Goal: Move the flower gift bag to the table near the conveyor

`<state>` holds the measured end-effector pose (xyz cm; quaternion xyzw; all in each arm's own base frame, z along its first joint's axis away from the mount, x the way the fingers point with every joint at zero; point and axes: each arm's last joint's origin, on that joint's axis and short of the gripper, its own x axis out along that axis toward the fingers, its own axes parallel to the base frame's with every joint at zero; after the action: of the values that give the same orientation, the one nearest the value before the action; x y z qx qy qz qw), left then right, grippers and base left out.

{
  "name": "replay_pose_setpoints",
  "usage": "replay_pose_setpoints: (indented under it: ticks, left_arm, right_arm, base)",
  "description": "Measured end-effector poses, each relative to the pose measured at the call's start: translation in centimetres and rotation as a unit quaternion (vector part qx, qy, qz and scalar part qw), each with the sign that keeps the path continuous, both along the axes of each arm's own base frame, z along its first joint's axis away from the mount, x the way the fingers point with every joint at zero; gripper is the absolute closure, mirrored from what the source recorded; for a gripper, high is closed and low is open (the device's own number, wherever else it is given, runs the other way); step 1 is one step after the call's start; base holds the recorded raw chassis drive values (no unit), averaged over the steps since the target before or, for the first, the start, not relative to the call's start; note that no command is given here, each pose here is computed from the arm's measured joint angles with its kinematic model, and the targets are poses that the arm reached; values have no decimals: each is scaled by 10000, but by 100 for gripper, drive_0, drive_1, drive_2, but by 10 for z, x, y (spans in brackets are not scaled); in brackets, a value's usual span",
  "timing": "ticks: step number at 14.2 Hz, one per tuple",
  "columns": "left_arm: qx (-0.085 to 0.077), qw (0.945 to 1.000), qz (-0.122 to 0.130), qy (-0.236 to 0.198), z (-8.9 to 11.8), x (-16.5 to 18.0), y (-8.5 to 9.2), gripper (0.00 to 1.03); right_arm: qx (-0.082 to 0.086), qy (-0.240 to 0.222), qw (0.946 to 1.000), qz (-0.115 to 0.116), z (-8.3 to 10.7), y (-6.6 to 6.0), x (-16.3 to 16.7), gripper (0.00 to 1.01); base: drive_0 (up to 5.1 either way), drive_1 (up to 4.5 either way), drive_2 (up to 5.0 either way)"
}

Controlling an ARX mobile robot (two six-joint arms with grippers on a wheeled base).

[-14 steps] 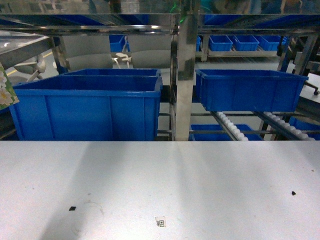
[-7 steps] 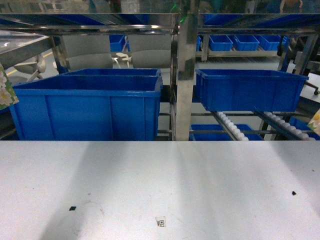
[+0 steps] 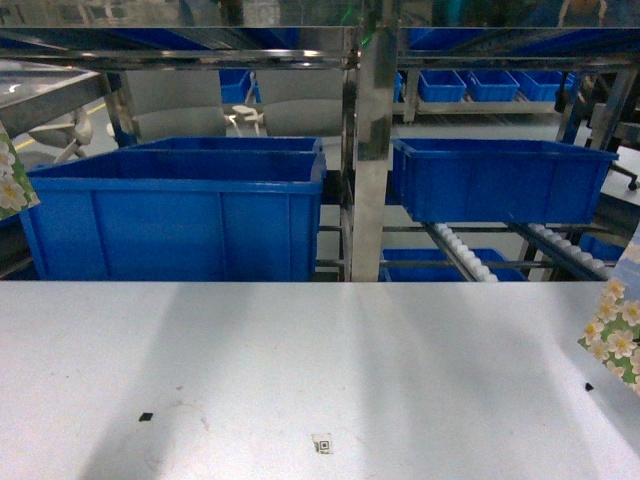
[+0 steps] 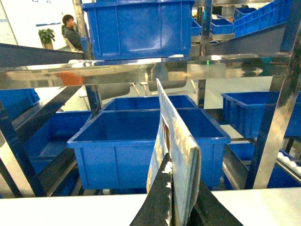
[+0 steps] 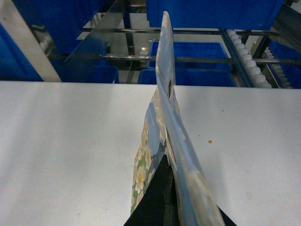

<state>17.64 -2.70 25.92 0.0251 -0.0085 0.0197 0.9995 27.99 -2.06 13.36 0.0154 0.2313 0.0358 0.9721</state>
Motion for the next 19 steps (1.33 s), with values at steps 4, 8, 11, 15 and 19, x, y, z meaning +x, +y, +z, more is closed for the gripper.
replay_pose_setpoints:
  ticks: [4,8,11,15,19]
  left_arm:
    - [0,10000,0,-2,0,0,0,101]
    - [0,10000,0,-2,0,0,0,101]
    - [0,10000,0,0,0,0,0,101]
    - [0,10000,0,0,0,0,0,101]
    - [0,10000,0,-2,0,0,0,101]
  right_arm:
    - [-51,253,9996,-86,-29,-9,12,99]
    - [-135,246,9996,47,-39,-4,17,99]
    - [-172,114,9997,147,-40,3,17,99]
    - [-285,226,9992,146,-50,1,9,99]
    - [-190,239,9995,37,-36,1,-5,53]
  base:
    - [0,0,0]
    - [0,0,0]
    - [0,0,0]
    - [0,0,0]
    - [0,0,0]
